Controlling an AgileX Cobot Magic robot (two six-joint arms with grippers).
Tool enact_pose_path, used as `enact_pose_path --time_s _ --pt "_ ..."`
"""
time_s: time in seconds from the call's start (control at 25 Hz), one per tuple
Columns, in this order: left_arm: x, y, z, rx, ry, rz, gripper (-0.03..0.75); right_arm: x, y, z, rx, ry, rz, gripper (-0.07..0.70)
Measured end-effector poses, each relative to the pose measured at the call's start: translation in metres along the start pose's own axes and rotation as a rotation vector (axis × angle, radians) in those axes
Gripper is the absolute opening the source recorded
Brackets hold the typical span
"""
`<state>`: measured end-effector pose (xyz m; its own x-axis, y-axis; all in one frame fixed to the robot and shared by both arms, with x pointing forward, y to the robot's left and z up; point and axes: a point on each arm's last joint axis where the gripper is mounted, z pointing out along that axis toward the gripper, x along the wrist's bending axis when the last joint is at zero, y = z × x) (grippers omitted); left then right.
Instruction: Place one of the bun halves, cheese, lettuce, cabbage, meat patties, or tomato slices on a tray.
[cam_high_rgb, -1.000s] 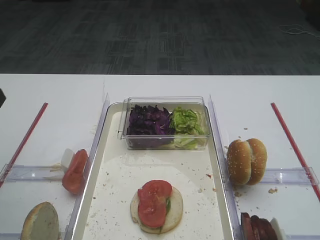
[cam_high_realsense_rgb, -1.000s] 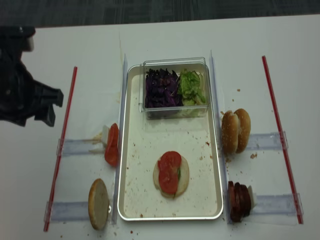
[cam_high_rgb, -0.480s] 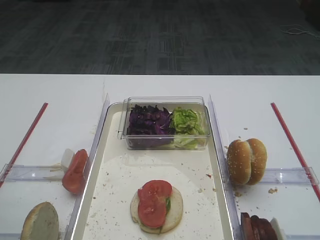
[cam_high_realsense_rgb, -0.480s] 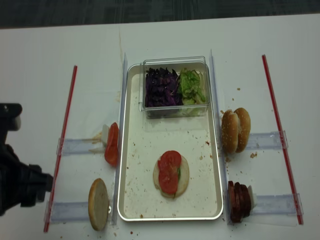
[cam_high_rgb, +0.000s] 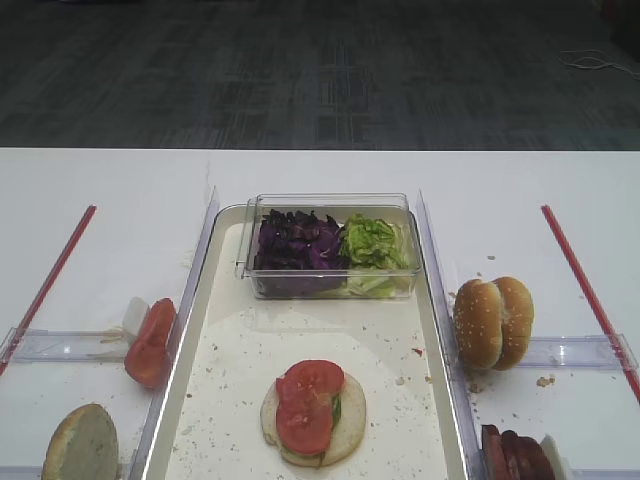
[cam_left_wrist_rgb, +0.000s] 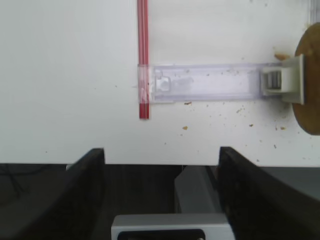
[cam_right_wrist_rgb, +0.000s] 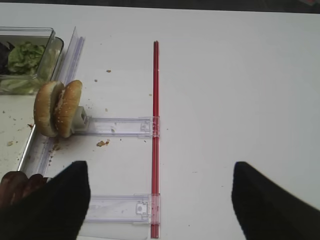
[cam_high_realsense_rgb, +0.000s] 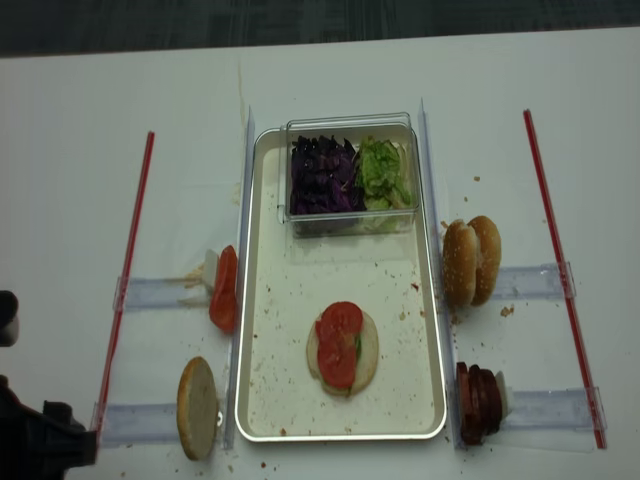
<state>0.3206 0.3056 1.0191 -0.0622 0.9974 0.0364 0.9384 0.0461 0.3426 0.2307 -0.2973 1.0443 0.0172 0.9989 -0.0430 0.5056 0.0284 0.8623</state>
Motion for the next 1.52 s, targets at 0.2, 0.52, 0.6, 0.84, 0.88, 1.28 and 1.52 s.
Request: enact_pose_path --time_s 0.2,0.52,0.6,0.84,0.88,1.28,1.52 --pt "0.002 -0.012 -0.014 -0.124 -0.008 -0.009 0.474 0.0 0.0 0.0 0.0 0.0 0.0 0.61" --pt "0.005 -0.041 -0.036 -0.365 -0.023 -0.024 0.474 0.0 0.0 0.0 0.0 0.0 0.0 0.61" --pt "0.006 -0.049 -0.041 -0.429 -0.027 -0.028 0.474 0.0 0.0 0.0 0.0 0.0 0.0 0.61" --pt "0.008 -0.076 -0.052 -0.62 -0.039 -0.041 0.474 0.0 0.0 0.0 0.0 0.0 0.0 0.61" --pt "0.008 -0.078 -0.052 -0.633 -0.04 -0.042 0.474 0.0 0.0 0.0 0.0 0.0 0.0 0.61" --pt "0.008 -0.08 -0.052 -0.637 -0.04 -0.042 0.474 0.0 0.0 0.0 0.0 0.0 0.0 0.61" --pt "0.008 -0.08 -0.052 -0.639 -0.04 -0.043 0.474 0.0 0.0 0.0 0.0 0.0 0.0 0.61"
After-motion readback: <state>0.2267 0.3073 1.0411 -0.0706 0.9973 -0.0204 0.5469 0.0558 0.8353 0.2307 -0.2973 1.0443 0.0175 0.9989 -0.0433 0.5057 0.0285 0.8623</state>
